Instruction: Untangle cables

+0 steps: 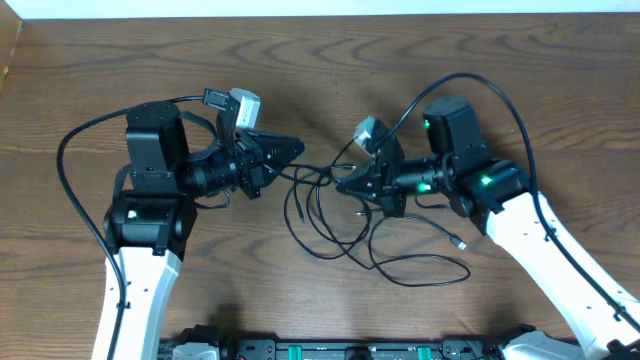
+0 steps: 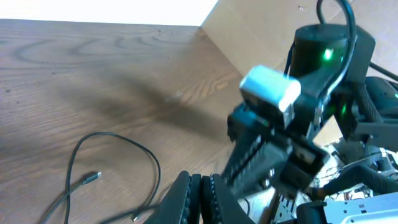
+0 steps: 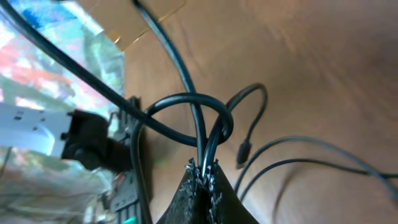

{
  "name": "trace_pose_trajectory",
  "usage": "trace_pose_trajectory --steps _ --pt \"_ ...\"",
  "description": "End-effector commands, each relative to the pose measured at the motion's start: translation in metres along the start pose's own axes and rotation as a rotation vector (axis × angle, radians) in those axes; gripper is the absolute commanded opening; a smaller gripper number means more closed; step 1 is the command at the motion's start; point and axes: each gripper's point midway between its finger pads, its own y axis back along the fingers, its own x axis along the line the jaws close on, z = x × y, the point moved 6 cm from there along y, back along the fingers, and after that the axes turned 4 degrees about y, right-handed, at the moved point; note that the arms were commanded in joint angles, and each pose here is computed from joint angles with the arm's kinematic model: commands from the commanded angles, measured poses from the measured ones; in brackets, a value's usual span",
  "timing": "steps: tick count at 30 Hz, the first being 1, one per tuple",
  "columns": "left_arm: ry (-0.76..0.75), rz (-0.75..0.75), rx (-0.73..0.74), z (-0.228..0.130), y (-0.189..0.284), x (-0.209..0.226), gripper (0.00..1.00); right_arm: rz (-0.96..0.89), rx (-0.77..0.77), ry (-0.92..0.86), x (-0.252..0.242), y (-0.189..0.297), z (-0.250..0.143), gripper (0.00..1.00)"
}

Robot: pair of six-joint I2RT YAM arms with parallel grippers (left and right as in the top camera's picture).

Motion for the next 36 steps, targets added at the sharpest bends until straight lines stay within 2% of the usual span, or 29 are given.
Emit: trace_pose_trajectory --steps 1,6,13,17,24,27,28,31,36 --pt "-0.04 0.013 0.007 0.0 0.001 0.001 0.08 -0.086 -0.074 0.01 -0.008 0.028 0.017 0.01" --pt "0.027 0.191 0.054 -0.013 0.001 0.026 0.08 -0.194 -0.213 -0.038 -0.011 0.083 0.038 0.01" --pt "0.058 0.214 0.112 -0.023 -0.006 0.042 0.08 -0.113 -0.324 0.047 0.018 0.13 0.049 0.01" --pt "0.095 0.218 0.139 -0.027 -0.012 0.053 0.08 -0.307 -0.362 -0.006 -0.002 0.156 0.047 0.01" --pt "0.119 0.238 0.158 -0.03 -0.016 0.063 0.08 -0.456 -0.452 -0.158 -0.023 0.201 0.038 0.01" --pt "0.12 0.296 0.16 -0.031 -0.015 0.071 0.08 -0.357 -0.492 -0.218 -0.015 0.21 0.04 0.01" --pt "0.119 0.308 0.16 -0.031 -0.015 0.073 0.08 -0.23 -0.482 -0.135 0.0 0.207 0.046 0.01" --pt "0.12 0.307 0.16 -0.031 -0.015 0.073 0.08 -0.033 -0.437 0.038 0.028 0.202 0.054 0.01" --pt "0.198 0.299 0.127 -0.027 -0.017 0.072 0.08 0.059 -0.398 0.09 0.04 0.178 0.06 0.01"
